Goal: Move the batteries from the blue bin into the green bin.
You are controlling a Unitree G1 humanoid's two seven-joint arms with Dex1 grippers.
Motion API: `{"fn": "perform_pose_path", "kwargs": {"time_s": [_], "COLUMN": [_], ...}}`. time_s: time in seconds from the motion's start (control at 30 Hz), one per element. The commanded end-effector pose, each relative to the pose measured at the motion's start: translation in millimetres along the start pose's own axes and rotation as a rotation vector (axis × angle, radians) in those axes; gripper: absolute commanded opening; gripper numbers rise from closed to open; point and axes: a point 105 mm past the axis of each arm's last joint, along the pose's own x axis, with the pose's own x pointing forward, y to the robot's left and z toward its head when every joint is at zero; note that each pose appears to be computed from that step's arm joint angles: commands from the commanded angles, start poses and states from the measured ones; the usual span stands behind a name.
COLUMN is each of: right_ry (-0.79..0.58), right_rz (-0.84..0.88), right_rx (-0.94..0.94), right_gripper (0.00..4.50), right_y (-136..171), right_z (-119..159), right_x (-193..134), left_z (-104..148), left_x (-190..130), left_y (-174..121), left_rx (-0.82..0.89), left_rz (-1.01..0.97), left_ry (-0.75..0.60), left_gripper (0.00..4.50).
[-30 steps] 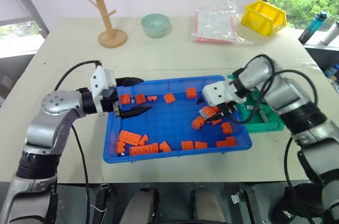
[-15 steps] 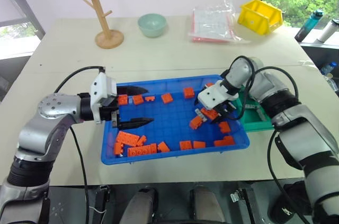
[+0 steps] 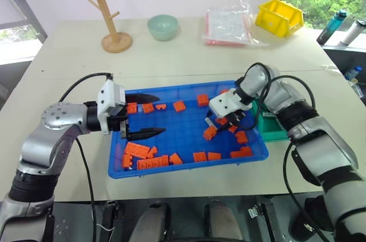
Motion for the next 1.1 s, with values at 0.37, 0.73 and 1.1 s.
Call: {"fn": "perform_pose_path", "kwargs": {"time_s": [0.37, 0.73, 1.1], "right_ry": [-0.236, -0.185, -0.146], "right_rz": [-0.442, -0.796, -0.876], "right_rx": [0.249, 0.717, 0.8], "right_gripper": [2.81, 2.81, 4.44], "right_y": [-14.0, 71.8, 93.2], "right_z": [27.2, -36.9, -55.6], "right_x": [-101.3, -171.4, -161.4], "left_z": [8.7, 9.6, 18.5], "left_x": [4.8, -13.2, -27.4], "left_y": [6.4, 9.9, 24.4], "left_rx": [0.039, 0.026, 0.014], "left_rz": [-0.021, -0.02, -0.014], "left_ry": [-0.018, 0.019, 0.036], "left_gripper": [4.5, 4.5, 4.5]}}
